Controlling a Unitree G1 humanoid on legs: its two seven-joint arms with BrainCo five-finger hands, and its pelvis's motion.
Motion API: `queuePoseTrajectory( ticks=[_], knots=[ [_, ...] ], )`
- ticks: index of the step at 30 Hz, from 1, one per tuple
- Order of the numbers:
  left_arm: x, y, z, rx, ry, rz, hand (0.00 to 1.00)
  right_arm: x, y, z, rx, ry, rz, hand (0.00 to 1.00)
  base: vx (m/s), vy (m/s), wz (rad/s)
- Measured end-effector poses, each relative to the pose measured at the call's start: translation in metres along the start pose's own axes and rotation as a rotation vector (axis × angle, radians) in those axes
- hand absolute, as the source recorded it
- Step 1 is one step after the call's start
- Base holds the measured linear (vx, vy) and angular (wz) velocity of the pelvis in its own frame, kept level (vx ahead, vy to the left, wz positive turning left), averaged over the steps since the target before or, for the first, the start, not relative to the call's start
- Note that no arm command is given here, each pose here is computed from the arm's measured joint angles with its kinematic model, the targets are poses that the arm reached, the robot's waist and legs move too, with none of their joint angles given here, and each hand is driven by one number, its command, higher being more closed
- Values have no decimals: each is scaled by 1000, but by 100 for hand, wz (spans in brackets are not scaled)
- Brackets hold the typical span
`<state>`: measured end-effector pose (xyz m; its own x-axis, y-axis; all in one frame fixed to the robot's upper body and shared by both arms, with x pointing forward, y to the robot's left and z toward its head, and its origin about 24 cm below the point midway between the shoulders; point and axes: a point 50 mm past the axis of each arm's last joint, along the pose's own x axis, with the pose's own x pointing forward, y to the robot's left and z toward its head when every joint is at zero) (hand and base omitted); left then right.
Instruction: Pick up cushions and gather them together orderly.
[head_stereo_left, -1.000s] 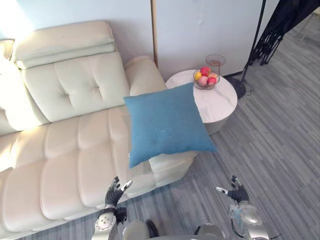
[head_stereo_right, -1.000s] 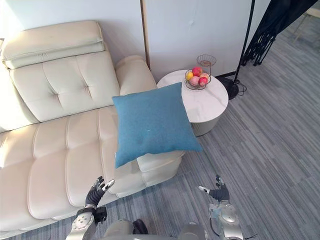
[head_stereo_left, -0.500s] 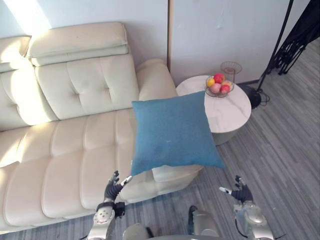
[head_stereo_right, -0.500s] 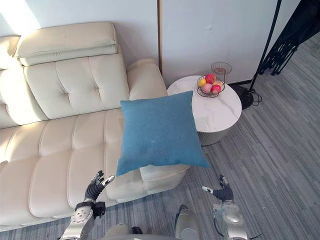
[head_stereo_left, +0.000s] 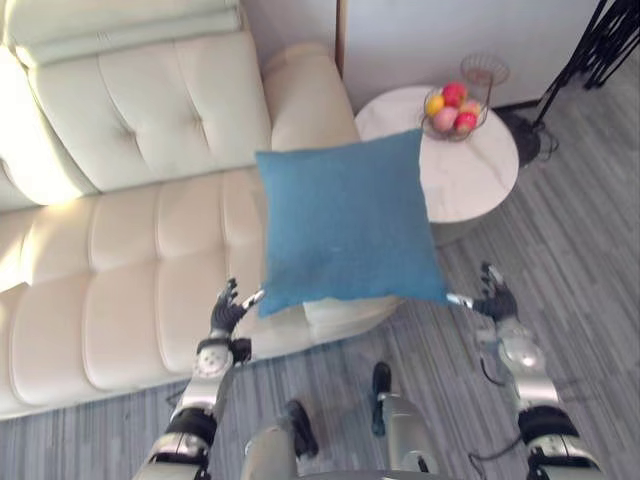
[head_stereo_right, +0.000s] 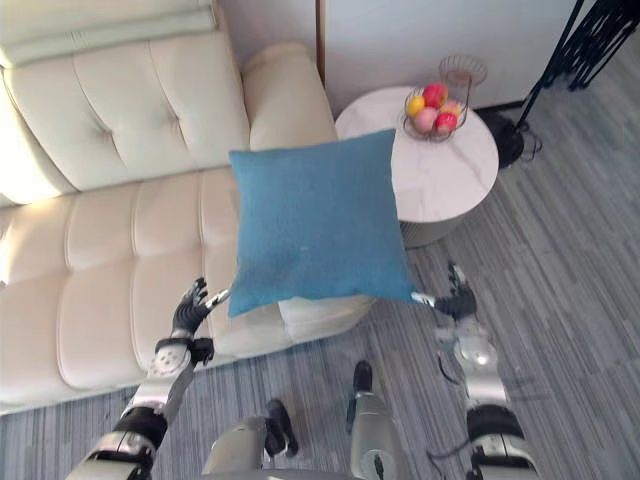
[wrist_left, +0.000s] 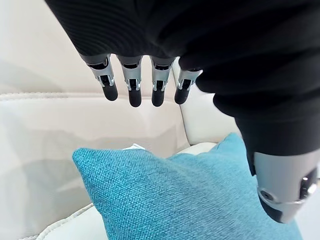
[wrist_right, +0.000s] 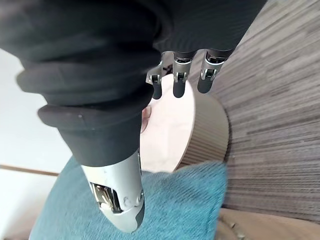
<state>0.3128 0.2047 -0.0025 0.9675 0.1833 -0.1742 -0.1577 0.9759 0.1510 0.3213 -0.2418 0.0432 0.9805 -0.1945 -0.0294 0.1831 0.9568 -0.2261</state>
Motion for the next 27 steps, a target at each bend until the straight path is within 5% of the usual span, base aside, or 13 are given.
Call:
queuePoseTrajectory(
  ticks=[6, 7, 11, 21, 27],
  knots=[
    [44, -26, 109, 18, -247, -30, 0, 55, 8, 100, 83, -202, -28, 0, -136, -24, 9],
    [46, -31, 120, 17, -271, -40, 100, 58, 11, 110, 92, -221, -26, 100, -99, -30, 7],
    [50, -56, 168, -26, -364, -51, 100, 67, 29, 158, 104, -310, 11, 100, -70, -54, 1],
    [47, -43, 208, -158, -473, -10, 100, 58, 39, 187, 207, -426, 55, 100, 16, -55, -6],
    [21, -47, 192, -243, -552, -39, 100, 27, 44, 147, 261, -437, 99, 100, 54, -35, 3]
  ],
)
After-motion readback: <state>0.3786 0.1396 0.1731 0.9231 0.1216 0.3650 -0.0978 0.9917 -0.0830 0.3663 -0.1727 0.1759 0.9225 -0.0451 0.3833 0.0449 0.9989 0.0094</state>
